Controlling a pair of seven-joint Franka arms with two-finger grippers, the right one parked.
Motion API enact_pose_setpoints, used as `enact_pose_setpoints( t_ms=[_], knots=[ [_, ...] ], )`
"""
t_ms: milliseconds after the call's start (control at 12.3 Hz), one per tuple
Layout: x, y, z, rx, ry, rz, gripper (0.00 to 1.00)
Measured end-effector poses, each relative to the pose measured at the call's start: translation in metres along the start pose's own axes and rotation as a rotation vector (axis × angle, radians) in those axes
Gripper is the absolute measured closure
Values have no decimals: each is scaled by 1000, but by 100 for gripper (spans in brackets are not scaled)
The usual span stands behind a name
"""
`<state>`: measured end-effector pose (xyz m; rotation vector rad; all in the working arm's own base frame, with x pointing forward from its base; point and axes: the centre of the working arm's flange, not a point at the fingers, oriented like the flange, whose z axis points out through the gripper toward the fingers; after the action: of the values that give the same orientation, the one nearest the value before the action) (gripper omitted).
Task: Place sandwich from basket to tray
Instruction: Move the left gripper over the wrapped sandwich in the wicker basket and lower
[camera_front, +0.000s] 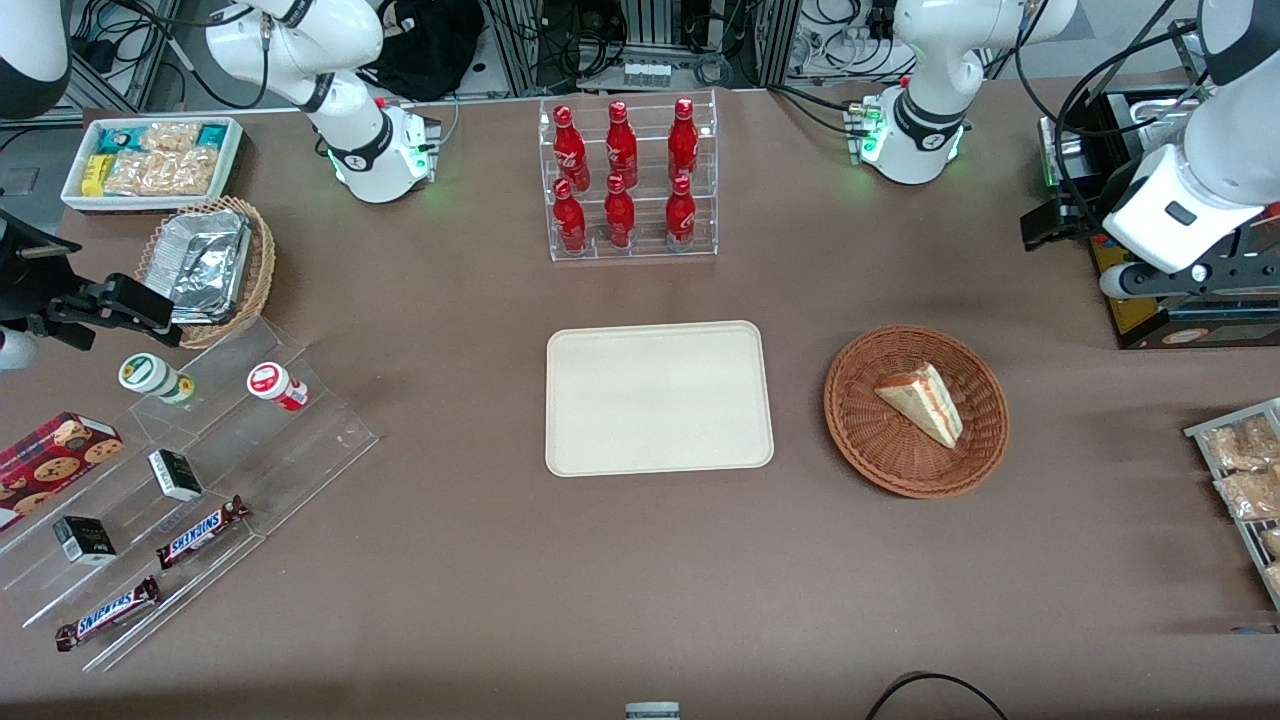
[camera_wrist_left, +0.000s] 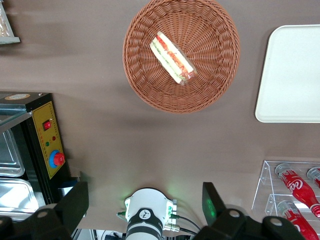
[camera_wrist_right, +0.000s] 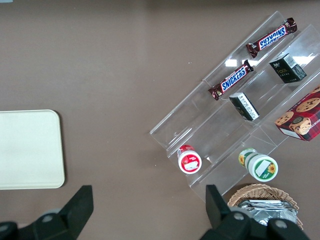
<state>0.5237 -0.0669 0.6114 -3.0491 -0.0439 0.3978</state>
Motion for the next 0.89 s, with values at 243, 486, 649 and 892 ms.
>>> enact_pose_setpoints(
  t_ms=[243, 486, 649, 892],
  knots=[
    [13, 1, 12, -18, 16, -1, 0],
    [36, 1, 60, -20, -1, -3, 0],
    [48, 5, 101, -19, -7, 0, 0],
    [59, 13, 165, -22, 15, 10, 0]
  ],
)
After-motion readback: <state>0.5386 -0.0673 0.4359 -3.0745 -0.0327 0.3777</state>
